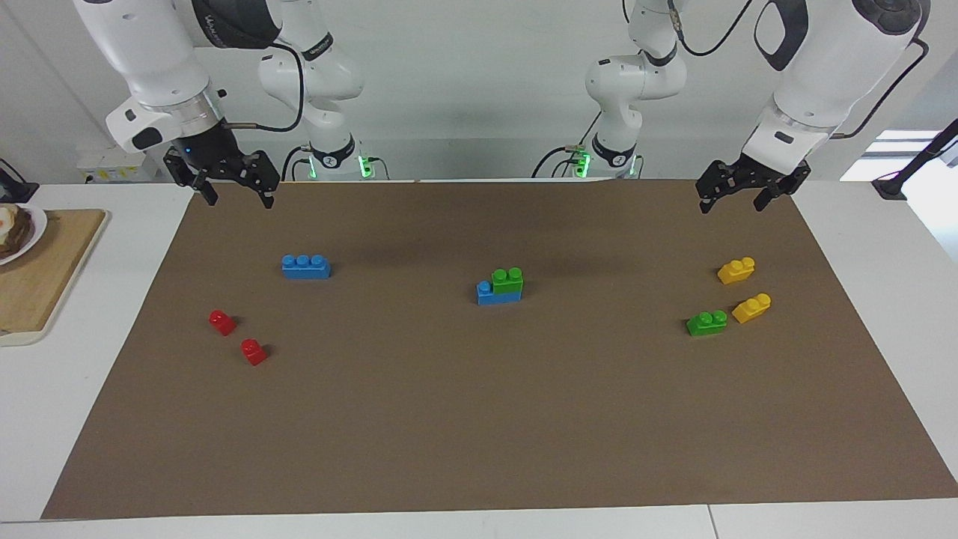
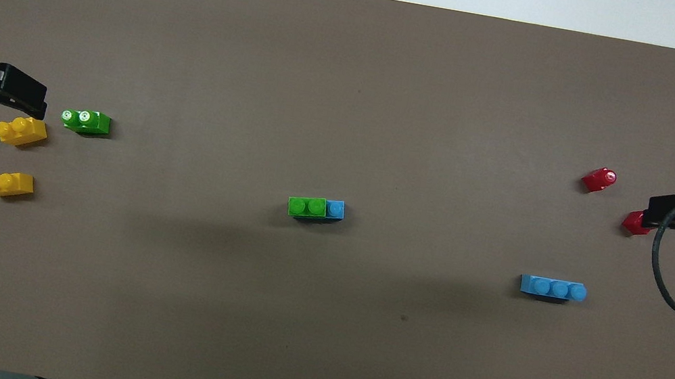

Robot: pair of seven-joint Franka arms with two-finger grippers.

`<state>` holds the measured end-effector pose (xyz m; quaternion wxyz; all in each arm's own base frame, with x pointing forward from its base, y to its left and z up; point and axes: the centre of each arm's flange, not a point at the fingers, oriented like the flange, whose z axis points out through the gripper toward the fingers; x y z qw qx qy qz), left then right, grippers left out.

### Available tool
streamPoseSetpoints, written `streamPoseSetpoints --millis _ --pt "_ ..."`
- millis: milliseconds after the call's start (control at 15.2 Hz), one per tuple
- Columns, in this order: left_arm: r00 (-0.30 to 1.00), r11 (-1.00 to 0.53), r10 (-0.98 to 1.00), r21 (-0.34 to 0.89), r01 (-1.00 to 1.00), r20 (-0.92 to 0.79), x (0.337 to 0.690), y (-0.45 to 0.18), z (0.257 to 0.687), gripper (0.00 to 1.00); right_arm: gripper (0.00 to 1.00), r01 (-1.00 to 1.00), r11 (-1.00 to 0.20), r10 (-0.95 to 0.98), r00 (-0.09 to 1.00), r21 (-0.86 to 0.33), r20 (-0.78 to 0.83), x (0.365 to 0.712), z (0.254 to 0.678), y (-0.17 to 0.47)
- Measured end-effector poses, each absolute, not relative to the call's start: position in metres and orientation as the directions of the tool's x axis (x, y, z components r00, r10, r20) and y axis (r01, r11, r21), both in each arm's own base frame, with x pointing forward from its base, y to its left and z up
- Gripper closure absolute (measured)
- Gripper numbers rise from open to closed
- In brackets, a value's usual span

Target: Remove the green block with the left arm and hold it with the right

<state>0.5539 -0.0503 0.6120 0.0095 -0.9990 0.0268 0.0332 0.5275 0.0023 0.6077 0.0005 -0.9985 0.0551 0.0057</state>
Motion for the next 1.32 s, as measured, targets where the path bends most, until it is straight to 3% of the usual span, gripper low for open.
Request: streamPoseSetpoints --millis 593,988,1119,1317 --pt "0.999 -1.0 0.01 -0.019 0.01 -0.042 0.556 -0.015 0.589 0.0 0.0 -0.11 -0.994 -0.11 0.994 0.0 -0.011 0.527 0.608 0.002" --pt "0.997 -0.997 0.074 -0.021 0.074 -0.022 0.547 -0.033 0.567 0.0 0.0 -0.149 -0.989 -0.149 0.989 0.0 -0.012 0.527 0.608 -0.017" --pt "0.986 -0.987 0.162 -0.016 0.162 -0.024 0.543 -0.062 0.566 0.0 0.0 -0.28 -0.96 -0.28 0.96 -0.014 -0.016 0.527 0.607 -0.016" --pt "0.937 -0.937 0.347 0.032 0.349 -0.045 0.537 -0.102 0.566 0.0 0.0 -0.592 -0.802 -0.587 0.806 -0.082 -0.078 0.528 0.605 0.008"
